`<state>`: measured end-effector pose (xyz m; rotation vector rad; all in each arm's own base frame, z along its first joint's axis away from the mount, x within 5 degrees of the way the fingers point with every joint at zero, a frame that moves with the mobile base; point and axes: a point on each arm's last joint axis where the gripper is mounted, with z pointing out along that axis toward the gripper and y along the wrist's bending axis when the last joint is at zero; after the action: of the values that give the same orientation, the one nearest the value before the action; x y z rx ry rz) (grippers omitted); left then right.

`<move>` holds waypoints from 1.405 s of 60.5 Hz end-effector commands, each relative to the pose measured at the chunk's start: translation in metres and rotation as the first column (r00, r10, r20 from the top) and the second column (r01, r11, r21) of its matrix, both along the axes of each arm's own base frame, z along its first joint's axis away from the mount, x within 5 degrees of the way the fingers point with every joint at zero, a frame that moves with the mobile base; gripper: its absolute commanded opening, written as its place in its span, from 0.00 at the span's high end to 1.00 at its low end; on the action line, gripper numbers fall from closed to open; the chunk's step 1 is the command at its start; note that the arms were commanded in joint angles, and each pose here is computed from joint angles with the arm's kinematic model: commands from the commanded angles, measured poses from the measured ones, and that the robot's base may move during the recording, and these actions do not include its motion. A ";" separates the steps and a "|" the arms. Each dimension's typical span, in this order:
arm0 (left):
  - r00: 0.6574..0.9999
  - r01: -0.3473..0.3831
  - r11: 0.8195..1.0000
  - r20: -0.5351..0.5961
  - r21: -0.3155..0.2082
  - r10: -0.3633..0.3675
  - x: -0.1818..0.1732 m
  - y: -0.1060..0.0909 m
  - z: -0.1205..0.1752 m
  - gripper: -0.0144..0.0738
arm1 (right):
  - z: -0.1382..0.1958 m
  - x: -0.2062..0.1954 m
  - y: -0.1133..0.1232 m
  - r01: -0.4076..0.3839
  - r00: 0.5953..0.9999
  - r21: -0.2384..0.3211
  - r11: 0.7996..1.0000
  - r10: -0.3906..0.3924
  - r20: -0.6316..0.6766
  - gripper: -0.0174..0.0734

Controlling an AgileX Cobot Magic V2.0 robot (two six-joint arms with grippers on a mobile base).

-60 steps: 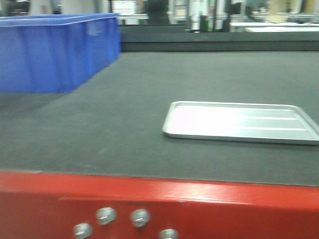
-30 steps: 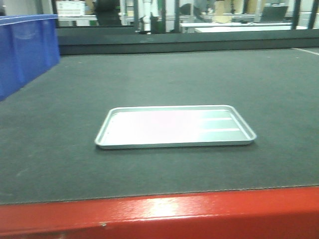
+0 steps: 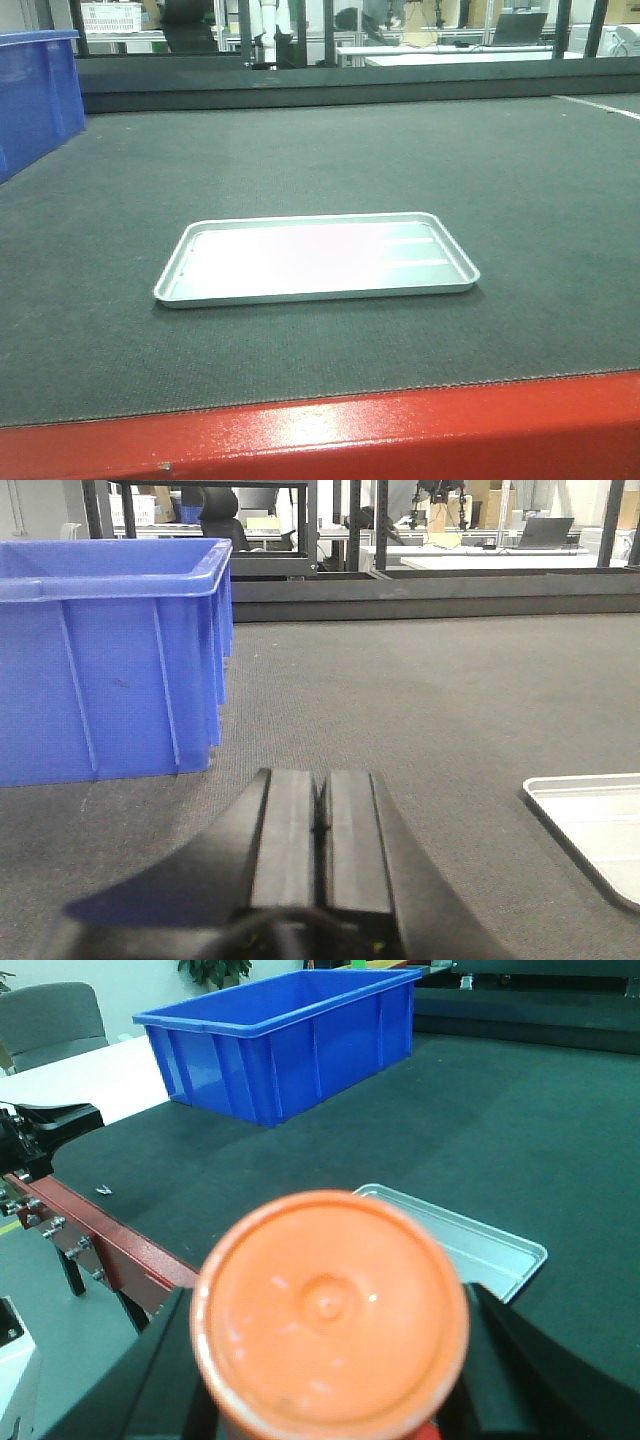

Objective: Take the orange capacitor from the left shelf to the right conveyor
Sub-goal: 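Lower the held cylinder with the right gripper onto the aluminium tray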

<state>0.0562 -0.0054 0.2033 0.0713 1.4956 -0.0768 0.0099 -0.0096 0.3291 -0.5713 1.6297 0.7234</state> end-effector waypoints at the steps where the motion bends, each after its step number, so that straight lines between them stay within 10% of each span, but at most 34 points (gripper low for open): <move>1: 0.997 0.004 1.000 0.081 -0.013 -0.003 0.000 0.000 0.010 0.96 | 0.019 0.000 0.001 -0.017 0.994 0.081 0.997 0.008 0.107 0.74; 26: 0.997 0.004 1.000 0.081 -0.013 -0.003 0.000 0.000 0.010 0.96 | 0.030 0.009 0.020 -0.045 0.987 0.108 0.993 0.028 0.156 0.74; 54: 0.997 0.004 1.000 0.081 -0.013 -0.003 0.000 0.000 0.010 0.96 | 0.043 0.104 0.144 -0.027 0.992 -0.166 0.986 0.048 0.120 0.74; 71: 0.997 0.004 1.000 0.081 -0.013 -0.003 0.000 0.000 0.010 0.96 | 0.029 0.192 0.166 0.141 0.990 -0.079 0.987 -0.138 0.037 0.74; 85: 0.997 0.004 1.000 0.081 -0.013 -0.003 0.000 0.000 0.010 0.96 | -0.016 0.236 0.182 0.151 0.987 -0.117 0.982 -0.155 -0.031 0.74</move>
<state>0.0562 -0.0054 0.2033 0.0713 1.4956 -0.0768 0.2359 0.1646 0.3003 -0.5239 1.8670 0.4685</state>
